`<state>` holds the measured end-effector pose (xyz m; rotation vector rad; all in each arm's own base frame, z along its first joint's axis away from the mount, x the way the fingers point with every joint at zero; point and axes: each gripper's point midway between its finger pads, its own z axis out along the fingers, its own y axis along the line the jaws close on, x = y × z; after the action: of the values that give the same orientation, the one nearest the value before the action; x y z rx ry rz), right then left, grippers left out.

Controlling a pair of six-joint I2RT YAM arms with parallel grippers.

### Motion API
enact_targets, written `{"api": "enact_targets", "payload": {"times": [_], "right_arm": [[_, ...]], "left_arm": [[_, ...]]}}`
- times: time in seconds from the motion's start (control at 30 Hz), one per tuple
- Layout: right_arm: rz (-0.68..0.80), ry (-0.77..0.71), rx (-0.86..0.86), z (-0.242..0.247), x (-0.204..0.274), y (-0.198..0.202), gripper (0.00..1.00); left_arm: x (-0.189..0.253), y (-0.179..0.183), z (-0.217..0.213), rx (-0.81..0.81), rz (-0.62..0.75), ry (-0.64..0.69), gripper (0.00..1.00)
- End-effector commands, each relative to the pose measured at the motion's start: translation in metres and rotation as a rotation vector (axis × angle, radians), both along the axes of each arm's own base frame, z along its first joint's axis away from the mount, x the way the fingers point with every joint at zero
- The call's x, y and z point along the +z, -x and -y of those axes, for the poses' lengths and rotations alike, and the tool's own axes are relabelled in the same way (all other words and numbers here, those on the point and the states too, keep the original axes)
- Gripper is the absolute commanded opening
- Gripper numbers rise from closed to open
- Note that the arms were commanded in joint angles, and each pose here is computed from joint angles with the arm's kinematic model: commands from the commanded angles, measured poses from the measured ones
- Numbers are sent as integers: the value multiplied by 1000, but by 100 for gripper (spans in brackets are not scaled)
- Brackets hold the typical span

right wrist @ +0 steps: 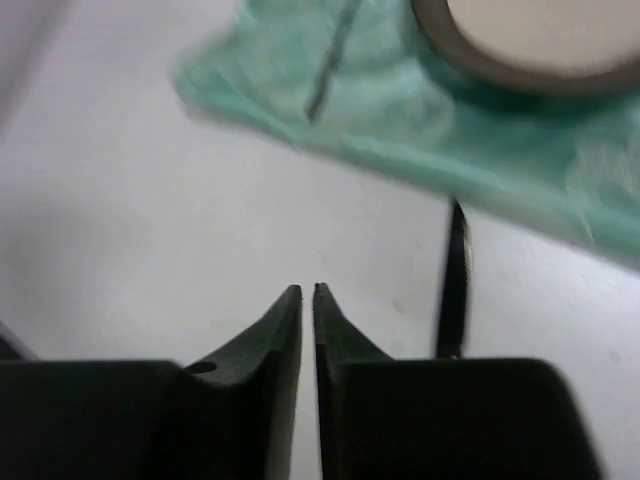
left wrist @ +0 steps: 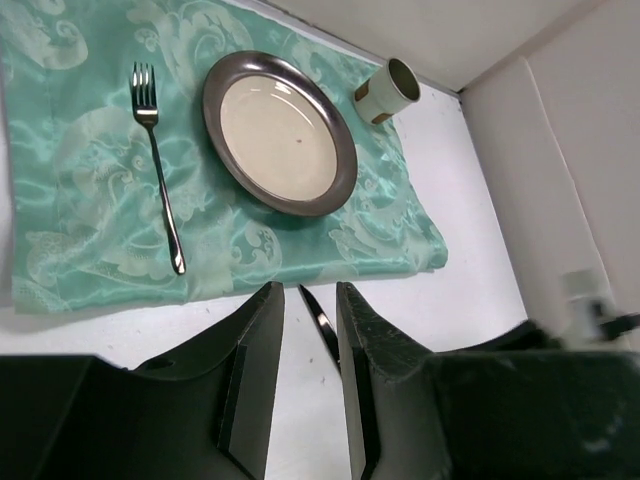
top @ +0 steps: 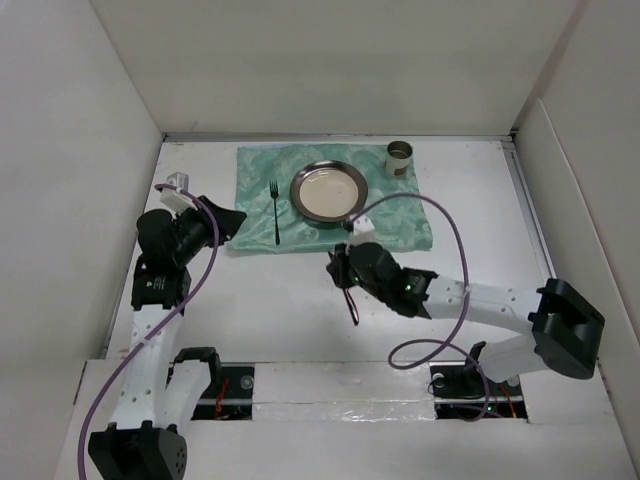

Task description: Set the dinner table for one person

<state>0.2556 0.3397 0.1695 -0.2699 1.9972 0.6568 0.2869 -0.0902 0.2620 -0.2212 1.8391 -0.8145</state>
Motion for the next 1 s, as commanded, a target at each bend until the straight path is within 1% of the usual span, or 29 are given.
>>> {"api": "enact_targets", "payload": {"times": [0.0,0.03,0.1,0.17,0.2,0.27,0.3,0.33,0.5,0.63,0.7,0.77,0.9,0.97], "right_arm": [[-102,154,12,35,-71,31,31],[-114,143,46,34,-73,42,36],[-128,150,59,32,-78,56,45],[-137,180,-4,42,-83,53,50],[-138,214,-28,47,-86,54,51],[-163,259,-63,51,-99,52,51],[-176,312,-104,57,-107,48,51],[-185,334,-104,58,-115,49,51],[-194,414,-131,59,-138,47,50],[-184,464,-136,53,-145,40,49],[-184,501,-145,52,-148,36,41],[-187,512,-148,51,-151,35,37],[-214,516,-138,53,-160,41,38],[-227,477,-121,51,-160,41,40]], "left_arm": [[-1,-1,7,-46,13,10,25],[4,-2,8,-50,38,11,25],[3,-2,9,-55,39,17,25],[0,-4,8,-48,26,14,25],[1,-3,8,-47,29,10,25],[3,-3,5,-30,41,8,25],[4,-2,3,-17,47,6,26],[4,-2,3,-17,48,6,26],[3,-2,4,-23,47,6,26],[3,-2,6,-32,41,9,26],[3,-2,6,-32,44,13,26],[2,-3,6,-32,40,7,26],[5,-2,5,-30,49,8,26],[5,-2,7,-39,45,9,26]]}}
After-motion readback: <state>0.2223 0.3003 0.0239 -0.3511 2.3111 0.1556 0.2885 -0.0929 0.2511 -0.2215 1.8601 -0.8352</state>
